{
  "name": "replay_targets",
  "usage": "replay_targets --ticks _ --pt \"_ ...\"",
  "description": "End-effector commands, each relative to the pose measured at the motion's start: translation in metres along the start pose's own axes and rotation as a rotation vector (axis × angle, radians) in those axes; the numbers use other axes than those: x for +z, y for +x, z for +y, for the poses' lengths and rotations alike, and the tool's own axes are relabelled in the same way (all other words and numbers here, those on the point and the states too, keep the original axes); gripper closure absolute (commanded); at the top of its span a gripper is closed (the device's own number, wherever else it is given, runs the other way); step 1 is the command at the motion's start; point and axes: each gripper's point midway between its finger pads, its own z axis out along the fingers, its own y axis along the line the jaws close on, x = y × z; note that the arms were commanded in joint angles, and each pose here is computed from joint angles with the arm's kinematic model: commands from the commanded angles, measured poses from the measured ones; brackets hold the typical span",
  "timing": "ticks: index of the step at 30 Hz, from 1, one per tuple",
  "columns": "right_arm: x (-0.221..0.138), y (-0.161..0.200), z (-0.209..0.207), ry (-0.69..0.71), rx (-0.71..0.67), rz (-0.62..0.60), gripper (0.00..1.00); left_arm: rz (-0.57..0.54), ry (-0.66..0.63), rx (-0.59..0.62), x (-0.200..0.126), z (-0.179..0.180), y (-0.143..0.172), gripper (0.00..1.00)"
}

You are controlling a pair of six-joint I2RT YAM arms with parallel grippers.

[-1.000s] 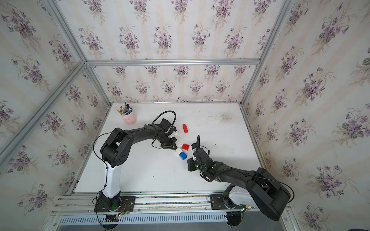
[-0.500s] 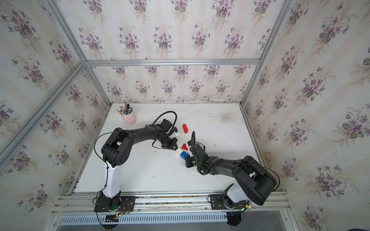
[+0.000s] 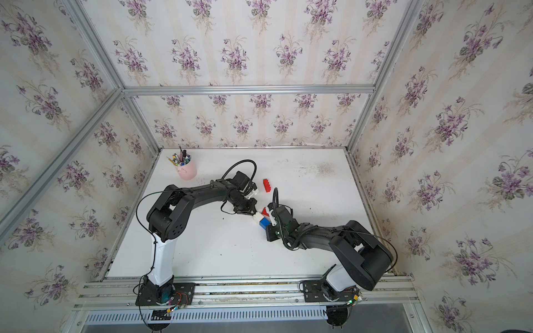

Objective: Assemble the letter r with lego
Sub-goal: Assemble the lego brick at the center of the board.

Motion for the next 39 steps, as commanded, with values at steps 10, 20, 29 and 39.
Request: replay_targets --ticks 10,20,29,39 --pt "0.004 -0.030 0.017 -0.056 -0.057 -0.071 1.00 0.107 -0.071 -0.053 0.023 0.005 0.036 0.95" --pt "-0.006 -0.009 0.009 -0.031 -0.041 -0.022 0.94 0.073 -0.168 -0.108 0.006 0.040 0.030 0.90" --pt "-0.038 -0.023 0.017 -0.031 -0.052 -0.065 0.79 -0.088 -0.126 -0.114 -0.036 0.044 -0.013 0.47" --pt "-0.020 -0.071 0.021 0.037 -0.160 -0.107 0.69 -0.103 -0.173 -0.120 -0.043 0.050 -0.022 0.45"
